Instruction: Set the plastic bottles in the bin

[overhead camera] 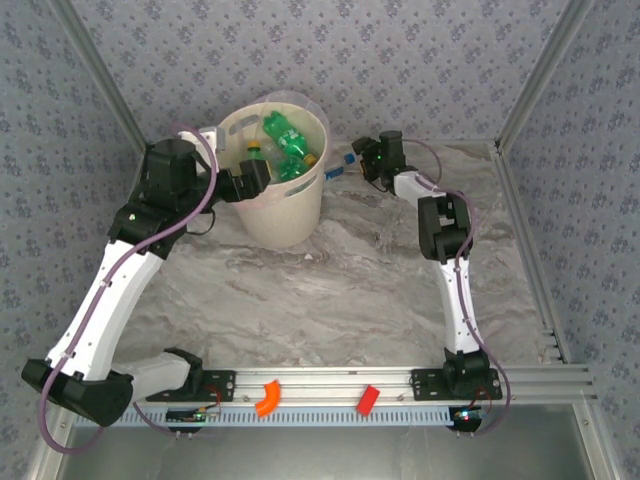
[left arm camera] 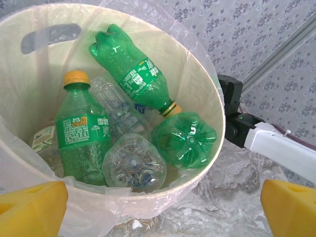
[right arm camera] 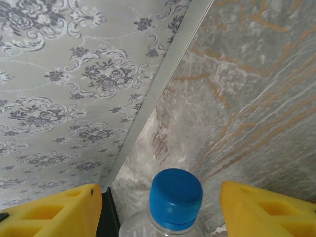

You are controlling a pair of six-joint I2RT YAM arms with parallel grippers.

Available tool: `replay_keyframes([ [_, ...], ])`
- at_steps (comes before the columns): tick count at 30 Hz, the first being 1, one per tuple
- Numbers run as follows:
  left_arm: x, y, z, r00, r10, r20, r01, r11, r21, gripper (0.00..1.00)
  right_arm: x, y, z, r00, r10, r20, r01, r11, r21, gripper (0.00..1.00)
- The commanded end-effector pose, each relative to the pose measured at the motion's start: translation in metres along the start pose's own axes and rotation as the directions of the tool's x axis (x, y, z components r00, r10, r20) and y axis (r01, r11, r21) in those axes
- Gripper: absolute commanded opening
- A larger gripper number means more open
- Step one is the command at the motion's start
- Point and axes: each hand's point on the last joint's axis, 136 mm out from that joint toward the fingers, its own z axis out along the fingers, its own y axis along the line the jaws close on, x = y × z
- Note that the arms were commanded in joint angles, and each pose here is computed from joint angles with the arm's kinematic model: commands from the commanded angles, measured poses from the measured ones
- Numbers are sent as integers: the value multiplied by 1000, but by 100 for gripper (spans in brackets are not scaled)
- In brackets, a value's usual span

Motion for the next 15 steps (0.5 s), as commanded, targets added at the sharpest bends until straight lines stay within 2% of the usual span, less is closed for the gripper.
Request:
replay_keyframes([
  [1,-6,-4,-12,1000,12,28,-12,1000,4,100,8,-28,12,999,47,5,-47,994,94,66],
  [8,-7,-2,-17,999,26,36,-26,1000,-10,100,16,-35,17,998,55,0,-55,988,144,66],
  [15,-6,-2,-21,999,36,39,-36,999,-13,100,23,-34,32,997,60,-55,-53,992,115,65],
])
